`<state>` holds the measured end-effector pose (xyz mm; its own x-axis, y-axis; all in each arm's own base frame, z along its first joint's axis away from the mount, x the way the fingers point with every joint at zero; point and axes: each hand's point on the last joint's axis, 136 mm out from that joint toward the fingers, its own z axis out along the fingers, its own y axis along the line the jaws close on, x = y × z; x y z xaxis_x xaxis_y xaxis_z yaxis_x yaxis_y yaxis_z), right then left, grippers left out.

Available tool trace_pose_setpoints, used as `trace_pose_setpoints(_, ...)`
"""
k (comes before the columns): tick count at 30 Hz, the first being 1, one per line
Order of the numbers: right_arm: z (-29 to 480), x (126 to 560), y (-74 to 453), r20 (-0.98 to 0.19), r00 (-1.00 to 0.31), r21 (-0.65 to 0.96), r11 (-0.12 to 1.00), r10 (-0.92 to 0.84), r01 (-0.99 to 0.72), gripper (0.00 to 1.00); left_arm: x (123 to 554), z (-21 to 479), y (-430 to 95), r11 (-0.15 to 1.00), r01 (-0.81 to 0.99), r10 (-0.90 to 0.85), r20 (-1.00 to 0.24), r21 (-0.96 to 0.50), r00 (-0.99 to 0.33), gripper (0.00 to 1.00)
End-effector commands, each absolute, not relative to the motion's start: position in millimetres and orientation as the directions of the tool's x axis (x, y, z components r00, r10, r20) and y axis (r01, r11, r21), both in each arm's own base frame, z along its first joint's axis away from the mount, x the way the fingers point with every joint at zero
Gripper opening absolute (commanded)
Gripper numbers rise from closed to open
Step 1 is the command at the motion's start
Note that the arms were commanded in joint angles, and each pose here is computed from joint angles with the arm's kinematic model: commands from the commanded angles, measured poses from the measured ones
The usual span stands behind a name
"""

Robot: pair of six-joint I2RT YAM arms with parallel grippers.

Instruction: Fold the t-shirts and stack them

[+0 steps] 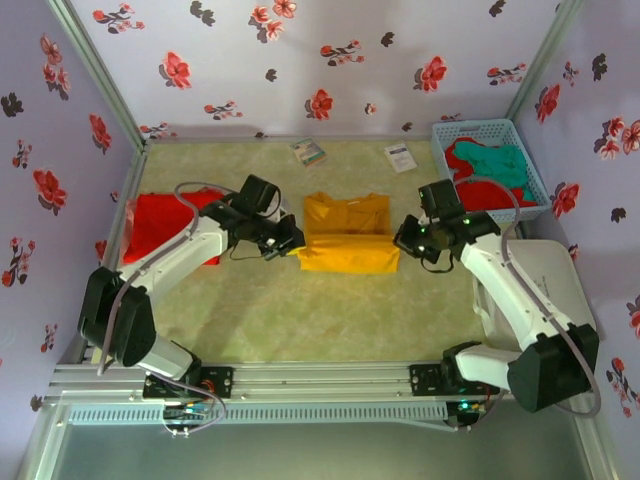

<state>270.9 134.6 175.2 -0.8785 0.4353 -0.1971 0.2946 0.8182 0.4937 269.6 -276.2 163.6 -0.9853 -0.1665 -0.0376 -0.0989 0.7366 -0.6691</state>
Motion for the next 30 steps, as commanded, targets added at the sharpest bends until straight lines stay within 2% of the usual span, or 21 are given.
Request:
trace_pose_setpoints(1, 183.4, 286.9, 135.4, -0.232, -0.878, 0.508, 0.822, 0.419, 0.258, 0.0, 274.3, 159.9, -275.3, 0.735, -0.1, -0.141, -0.007, -0.671, -0.99, 0.0)
trace_pose_setpoints(17, 176.9, 326.5, 128.3, -0.225, -0.874, 0.507, 0.818, 0.43, 0.272, 0.0, 321.9, 144.2, -276.4, 0.719, -0.139, -0.153, 0.04, -0.681, -0.987, 0.0)
trace_pose_setpoints(30, 145.3, 372.6, 126.1, -0.188, -0.887, 0.512, 0.813, 0.421, 0.277, 0.0, 364.0, 114.9, -289.7, 0.669, -0.176, -0.131, 0.118, -0.722, -0.984, 0.02)
